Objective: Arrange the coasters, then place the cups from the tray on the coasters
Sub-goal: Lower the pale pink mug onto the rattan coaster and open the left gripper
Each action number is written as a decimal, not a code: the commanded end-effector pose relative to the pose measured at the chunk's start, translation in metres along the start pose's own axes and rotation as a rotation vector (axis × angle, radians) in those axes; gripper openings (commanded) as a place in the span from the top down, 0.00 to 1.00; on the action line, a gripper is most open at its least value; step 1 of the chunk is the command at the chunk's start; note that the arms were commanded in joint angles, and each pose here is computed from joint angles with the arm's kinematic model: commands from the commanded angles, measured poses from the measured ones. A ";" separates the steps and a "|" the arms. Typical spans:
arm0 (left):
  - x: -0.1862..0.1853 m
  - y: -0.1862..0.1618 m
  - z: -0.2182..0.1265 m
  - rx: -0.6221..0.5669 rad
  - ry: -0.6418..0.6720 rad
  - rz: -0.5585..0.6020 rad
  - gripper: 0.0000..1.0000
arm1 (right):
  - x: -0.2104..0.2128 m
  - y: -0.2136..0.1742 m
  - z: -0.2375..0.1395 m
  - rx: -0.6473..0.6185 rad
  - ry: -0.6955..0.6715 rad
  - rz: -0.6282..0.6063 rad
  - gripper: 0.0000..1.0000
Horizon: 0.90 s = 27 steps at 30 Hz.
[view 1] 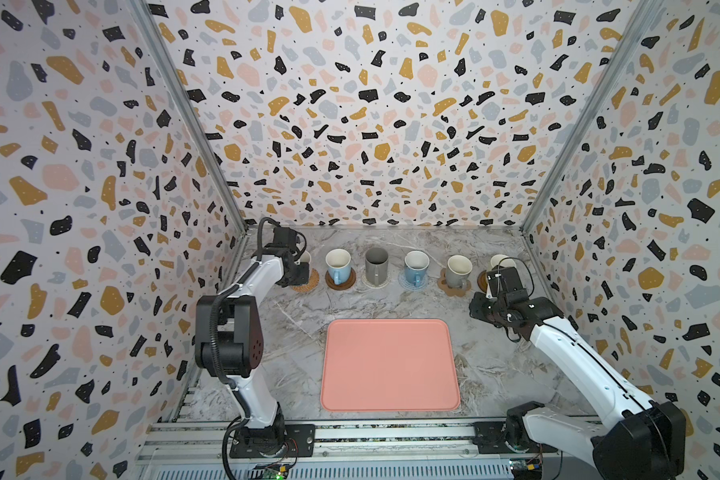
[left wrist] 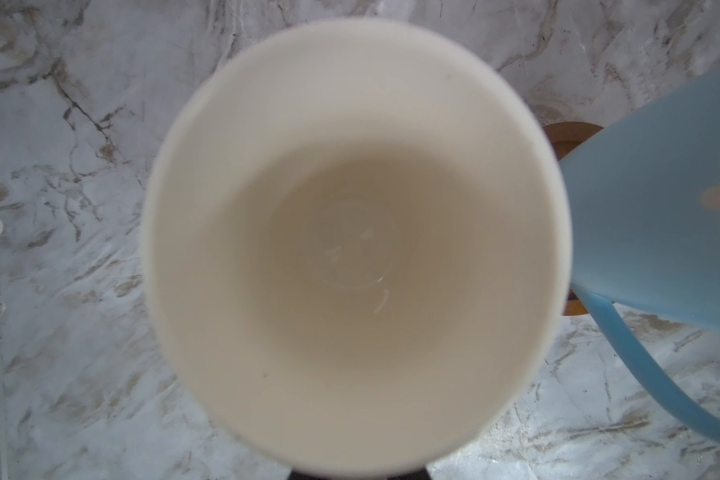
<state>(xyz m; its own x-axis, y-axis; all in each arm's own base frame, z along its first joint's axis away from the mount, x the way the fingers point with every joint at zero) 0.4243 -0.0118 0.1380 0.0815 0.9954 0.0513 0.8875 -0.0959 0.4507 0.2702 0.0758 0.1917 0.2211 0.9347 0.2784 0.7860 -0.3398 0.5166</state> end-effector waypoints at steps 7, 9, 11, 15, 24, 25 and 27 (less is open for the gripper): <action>0.006 0.022 -0.007 -0.063 0.001 0.019 0.93 | -0.003 0.003 -0.007 -0.013 -0.011 0.015 0.60; 0.006 0.022 -0.007 -0.063 0.000 0.020 0.93 | -0.003 0.002 -0.006 -0.011 -0.012 0.016 0.60; 0.006 0.023 -0.007 -0.065 -0.006 0.021 0.93 | -0.003 0.002 -0.005 -0.010 -0.014 0.016 0.60; 0.006 0.025 -0.005 -0.060 -0.008 0.023 0.93 | -0.002 0.003 -0.003 -0.004 -0.012 0.015 0.60; 0.006 0.021 0.002 -0.041 -0.014 0.025 0.93 | -0.003 0.002 -0.002 0.000 -0.016 0.013 0.60; 0.006 0.020 0.004 -0.036 -0.015 0.025 0.93 | -0.004 0.001 -0.002 0.003 -0.018 0.014 0.60; 0.006 0.019 0.006 -0.032 -0.017 0.025 0.93 | -0.005 0.000 -0.002 0.003 -0.019 0.018 0.60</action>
<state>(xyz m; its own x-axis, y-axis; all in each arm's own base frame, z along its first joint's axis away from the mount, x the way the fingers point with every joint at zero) 0.4283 -0.0098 0.1265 0.1045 0.9934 0.0477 0.9039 -0.1148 0.4120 0.2708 0.0747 0.1906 0.2293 0.9327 0.2786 0.7857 -0.3463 0.5126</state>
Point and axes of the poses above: each gripper's point midway between its finger pads, its own z axis out along the fingers, its own x axis along the line the jaws close on, y = z × x, the point moved 4 cm from there along -z, back along the fingers, and after that the axes turned 4 degrees about z, right-handed, at the moved point
